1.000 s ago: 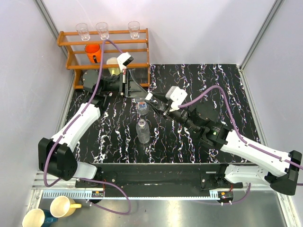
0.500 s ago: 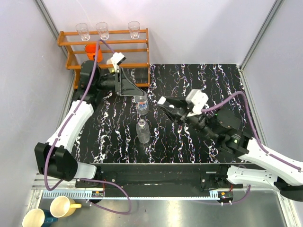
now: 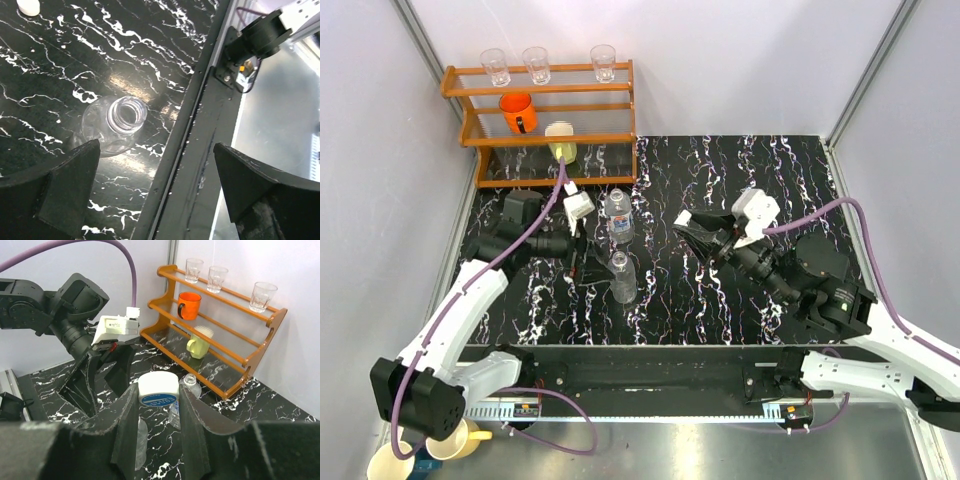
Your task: Screw on the bottle caps
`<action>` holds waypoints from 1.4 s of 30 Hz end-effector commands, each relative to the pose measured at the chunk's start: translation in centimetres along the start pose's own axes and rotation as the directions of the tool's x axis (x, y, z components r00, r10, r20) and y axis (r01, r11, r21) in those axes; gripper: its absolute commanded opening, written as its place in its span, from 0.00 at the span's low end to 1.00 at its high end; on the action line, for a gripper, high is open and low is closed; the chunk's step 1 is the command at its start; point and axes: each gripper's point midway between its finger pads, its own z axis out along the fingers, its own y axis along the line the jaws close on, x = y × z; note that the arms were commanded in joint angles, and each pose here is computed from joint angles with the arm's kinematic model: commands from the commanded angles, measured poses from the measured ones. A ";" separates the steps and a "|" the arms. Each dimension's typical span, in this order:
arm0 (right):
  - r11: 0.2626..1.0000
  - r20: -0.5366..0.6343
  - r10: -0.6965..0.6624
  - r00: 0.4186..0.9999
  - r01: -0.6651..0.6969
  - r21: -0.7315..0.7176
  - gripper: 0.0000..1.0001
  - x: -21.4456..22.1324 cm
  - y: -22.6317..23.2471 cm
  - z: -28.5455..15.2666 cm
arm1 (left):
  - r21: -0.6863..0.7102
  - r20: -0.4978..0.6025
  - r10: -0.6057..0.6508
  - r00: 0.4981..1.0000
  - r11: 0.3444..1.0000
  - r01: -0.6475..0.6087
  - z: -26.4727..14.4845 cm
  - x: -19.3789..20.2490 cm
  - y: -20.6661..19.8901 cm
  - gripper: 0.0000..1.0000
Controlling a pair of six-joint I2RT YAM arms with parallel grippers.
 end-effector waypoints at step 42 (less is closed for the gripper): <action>0.996 -0.042 0.069 0.997 -0.067 0.051 0.26 0.6 -0.3 0.5 | -0.130 -0.008 0.141 0.990 0.981 -0.141 5.1 -1.0 4.2 0.79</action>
